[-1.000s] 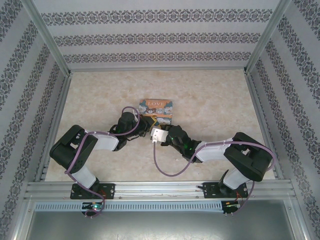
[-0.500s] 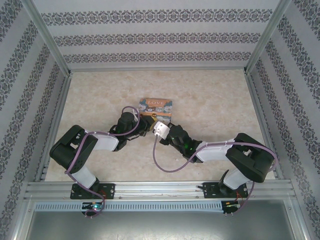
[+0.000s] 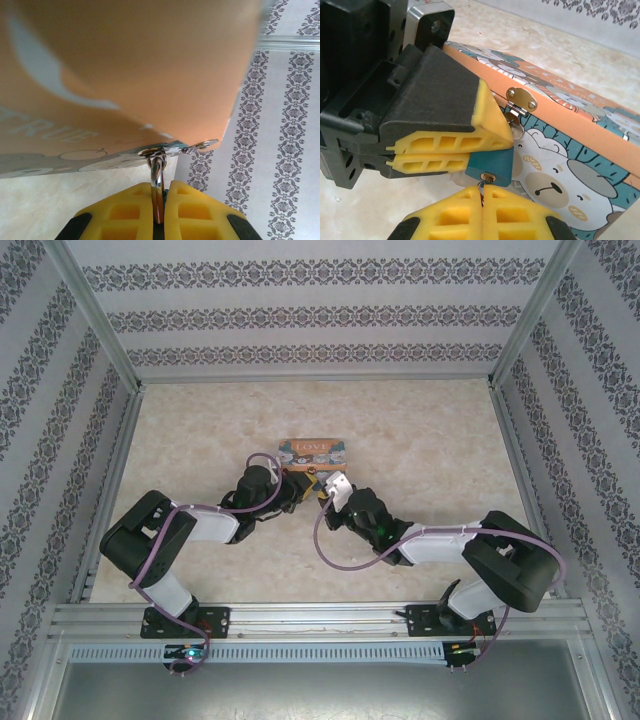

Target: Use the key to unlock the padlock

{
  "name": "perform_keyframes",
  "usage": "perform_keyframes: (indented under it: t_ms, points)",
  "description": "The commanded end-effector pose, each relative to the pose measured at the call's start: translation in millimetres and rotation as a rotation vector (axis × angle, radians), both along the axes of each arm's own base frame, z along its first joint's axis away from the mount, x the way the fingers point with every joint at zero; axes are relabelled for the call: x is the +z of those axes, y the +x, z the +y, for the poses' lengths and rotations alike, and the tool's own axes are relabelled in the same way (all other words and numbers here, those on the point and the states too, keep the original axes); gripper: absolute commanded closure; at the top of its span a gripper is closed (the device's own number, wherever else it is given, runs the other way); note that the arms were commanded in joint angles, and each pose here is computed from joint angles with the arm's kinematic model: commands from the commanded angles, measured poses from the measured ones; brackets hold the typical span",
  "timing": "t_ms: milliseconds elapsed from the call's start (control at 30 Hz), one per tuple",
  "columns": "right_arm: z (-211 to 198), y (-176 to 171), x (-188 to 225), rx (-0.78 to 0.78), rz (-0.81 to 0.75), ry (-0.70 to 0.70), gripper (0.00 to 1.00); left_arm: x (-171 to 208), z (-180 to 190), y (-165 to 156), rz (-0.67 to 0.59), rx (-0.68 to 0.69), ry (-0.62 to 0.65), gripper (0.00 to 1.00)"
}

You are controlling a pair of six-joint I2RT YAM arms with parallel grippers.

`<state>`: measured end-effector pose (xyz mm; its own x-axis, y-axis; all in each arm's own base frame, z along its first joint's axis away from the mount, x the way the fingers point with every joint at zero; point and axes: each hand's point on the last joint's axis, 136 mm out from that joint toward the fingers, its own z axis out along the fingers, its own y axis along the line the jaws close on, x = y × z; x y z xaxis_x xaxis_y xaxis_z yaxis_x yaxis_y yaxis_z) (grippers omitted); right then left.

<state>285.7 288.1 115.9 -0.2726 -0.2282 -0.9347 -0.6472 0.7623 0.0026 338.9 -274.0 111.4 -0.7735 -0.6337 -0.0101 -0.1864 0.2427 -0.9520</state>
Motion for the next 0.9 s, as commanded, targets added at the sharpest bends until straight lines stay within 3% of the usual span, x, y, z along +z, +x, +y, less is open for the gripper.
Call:
perform_keyframes:
  t_ms: [0,667,867]
  points:
    - [-8.0,12.4,27.0,-0.082,0.035,0.201,1.00,-3.5,-11.7,-10.5,0.004,-0.047,-0.004,1.00]
    - [-14.1,14.6,5.3,-0.095,0.145,0.238,1.00,-12.9,-22.1,-11.6,0.014,-0.050,-0.005,0.99]
    - [-14.4,15.7,2.1,-0.099,0.157,0.235,1.00,-12.1,-22.0,-11.0,0.012,-0.046,-0.005,0.93]
